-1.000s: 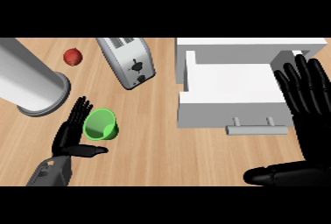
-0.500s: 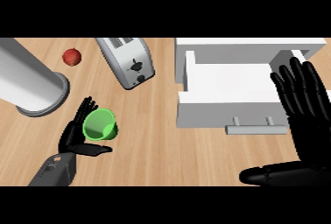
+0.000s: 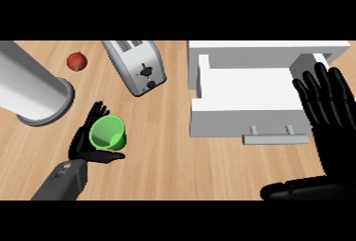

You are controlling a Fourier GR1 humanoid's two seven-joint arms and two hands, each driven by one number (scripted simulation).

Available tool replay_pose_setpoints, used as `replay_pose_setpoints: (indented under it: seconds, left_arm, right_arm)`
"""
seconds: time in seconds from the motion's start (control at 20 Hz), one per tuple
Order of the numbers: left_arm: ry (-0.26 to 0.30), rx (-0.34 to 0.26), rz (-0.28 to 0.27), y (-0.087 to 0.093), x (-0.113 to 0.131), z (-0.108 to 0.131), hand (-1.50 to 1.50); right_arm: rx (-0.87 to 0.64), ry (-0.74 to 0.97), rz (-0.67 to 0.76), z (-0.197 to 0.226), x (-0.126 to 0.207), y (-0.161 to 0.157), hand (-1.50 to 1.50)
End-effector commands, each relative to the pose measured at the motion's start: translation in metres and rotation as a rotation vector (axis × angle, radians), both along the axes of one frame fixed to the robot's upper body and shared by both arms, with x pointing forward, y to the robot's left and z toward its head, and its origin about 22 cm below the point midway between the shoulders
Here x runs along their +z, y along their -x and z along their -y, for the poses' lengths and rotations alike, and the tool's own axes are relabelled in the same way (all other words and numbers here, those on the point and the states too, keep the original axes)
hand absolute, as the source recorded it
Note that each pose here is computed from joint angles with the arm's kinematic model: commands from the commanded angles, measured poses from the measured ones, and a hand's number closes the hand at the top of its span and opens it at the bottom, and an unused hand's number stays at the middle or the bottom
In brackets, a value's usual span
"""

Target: Pick up the cup, place it into the drawer and close the drawer

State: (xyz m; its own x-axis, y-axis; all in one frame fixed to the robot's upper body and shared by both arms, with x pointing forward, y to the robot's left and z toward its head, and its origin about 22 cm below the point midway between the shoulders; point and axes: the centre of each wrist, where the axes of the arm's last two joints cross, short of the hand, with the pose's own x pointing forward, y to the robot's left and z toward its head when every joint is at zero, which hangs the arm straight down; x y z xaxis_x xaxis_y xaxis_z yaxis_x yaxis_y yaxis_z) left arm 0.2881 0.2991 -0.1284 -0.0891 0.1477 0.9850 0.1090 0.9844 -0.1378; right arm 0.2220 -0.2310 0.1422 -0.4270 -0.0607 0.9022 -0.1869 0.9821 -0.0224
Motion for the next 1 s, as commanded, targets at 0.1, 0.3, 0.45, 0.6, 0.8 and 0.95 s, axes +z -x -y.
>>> replay_pose_setpoints:
  seconds: [0.1,0.3,0.45,0.6,0.8,0.95]
  left_arm:
    - [0.103,-0.061,0.049,0.002,-0.004,0.006,-1.5]
    - [0.196,-0.118,0.023,0.008,-0.01,0.009,-1.5]
    - [0.231,-0.152,0.038,-0.004,-0.001,0.008,1.5]
    - [0.26,-0.173,0.06,-0.004,-0.001,0.015,1.5]
    - [0.224,-0.155,0.154,0.002,-0.005,0.015,1.5]
    - [0.172,-0.094,0.207,-0.005,-0.002,0.027,1.5]
  right_arm:
    - [-0.002,0.003,-0.012,0.001,-0.005,0.011,-1.5]
    - [-0.003,0.0,-0.007,0.0,-0.003,-0.004,-1.5]
    - [-0.01,0.01,-0.014,0.012,-0.001,-0.005,-1.5]
    - [-0.005,0.003,-0.009,0.016,0.005,-0.007,-1.5]
    - [-0.007,-0.003,-0.005,0.008,0.007,-0.008,-1.5]
    - [0.006,-0.002,-0.004,-0.005,0.011,-0.006,-1.5]
